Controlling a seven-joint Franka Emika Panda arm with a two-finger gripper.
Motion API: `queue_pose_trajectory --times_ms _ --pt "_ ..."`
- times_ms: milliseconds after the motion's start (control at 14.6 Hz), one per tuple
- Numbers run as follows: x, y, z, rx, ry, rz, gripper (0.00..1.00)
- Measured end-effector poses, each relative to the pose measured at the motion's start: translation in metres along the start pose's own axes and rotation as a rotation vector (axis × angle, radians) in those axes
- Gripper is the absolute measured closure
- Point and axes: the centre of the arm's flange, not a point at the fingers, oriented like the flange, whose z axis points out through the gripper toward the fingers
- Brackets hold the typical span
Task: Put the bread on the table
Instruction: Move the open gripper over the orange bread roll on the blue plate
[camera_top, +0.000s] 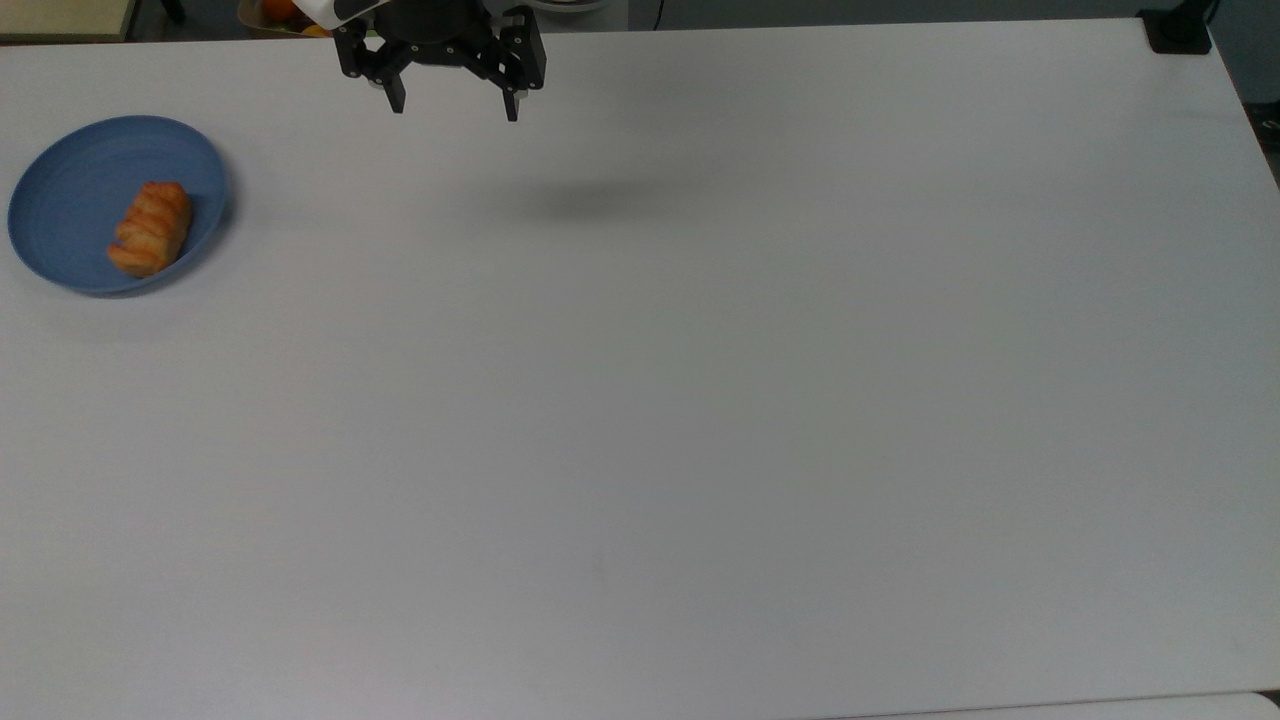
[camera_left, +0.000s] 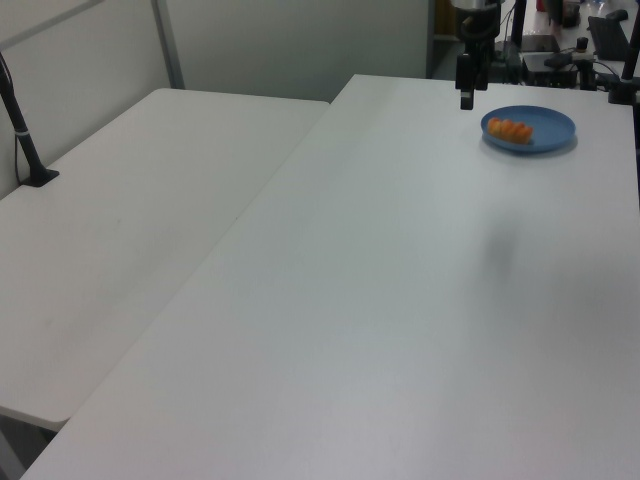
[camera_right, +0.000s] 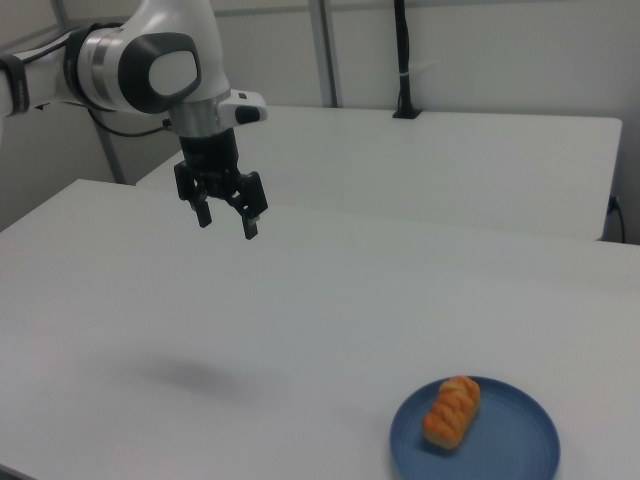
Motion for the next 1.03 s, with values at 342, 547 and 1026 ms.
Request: queue_pose_trajectory --times_ms 342,547,1026 --pt "0.0003 0.0077 -0.0039 -0.001 0.008 0.013 0.00" --pt "0.0007 0.0082 -0.0066 -0.002 0.014 0.014 0.00" --pt "0.0009 0.0082 -0.0070 -0.002 0.015 0.014 0.00"
